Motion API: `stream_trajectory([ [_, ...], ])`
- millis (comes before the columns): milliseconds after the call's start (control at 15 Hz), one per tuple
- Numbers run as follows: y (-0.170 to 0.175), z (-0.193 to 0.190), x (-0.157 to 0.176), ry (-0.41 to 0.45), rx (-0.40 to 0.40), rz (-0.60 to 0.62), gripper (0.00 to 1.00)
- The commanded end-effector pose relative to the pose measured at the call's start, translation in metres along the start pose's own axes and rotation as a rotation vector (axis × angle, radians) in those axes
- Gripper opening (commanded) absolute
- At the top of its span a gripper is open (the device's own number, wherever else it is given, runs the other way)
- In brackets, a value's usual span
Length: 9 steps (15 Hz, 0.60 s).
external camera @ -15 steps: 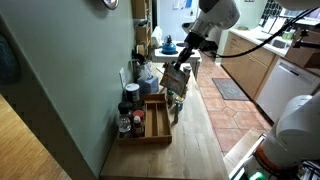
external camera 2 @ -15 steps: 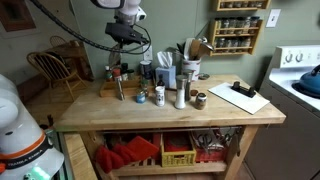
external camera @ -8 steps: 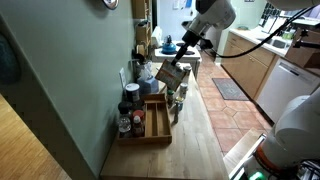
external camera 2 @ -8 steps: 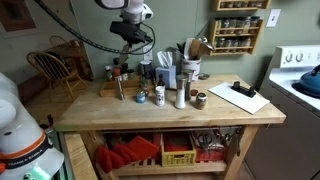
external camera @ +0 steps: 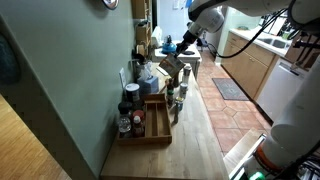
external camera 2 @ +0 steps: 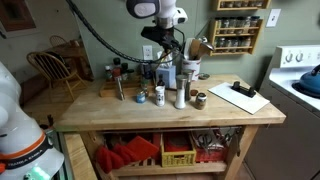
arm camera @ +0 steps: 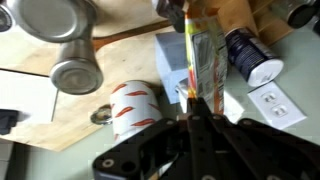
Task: Put the snack packet behind the black pepper shaker
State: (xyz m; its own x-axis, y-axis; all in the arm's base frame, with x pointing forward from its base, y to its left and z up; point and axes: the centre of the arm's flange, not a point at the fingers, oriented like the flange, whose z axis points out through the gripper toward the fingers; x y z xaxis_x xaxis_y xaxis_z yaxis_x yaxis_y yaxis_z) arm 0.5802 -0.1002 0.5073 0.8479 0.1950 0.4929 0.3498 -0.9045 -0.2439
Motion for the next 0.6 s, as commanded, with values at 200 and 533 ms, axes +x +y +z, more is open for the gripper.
stream_trajectory([
  [200,0.049,0.015,0.046,-0.027,-0.094,0.354,0.00],
  [533,0.045,0.031,0.073,-0.006,-0.174,0.617,0.00],
])
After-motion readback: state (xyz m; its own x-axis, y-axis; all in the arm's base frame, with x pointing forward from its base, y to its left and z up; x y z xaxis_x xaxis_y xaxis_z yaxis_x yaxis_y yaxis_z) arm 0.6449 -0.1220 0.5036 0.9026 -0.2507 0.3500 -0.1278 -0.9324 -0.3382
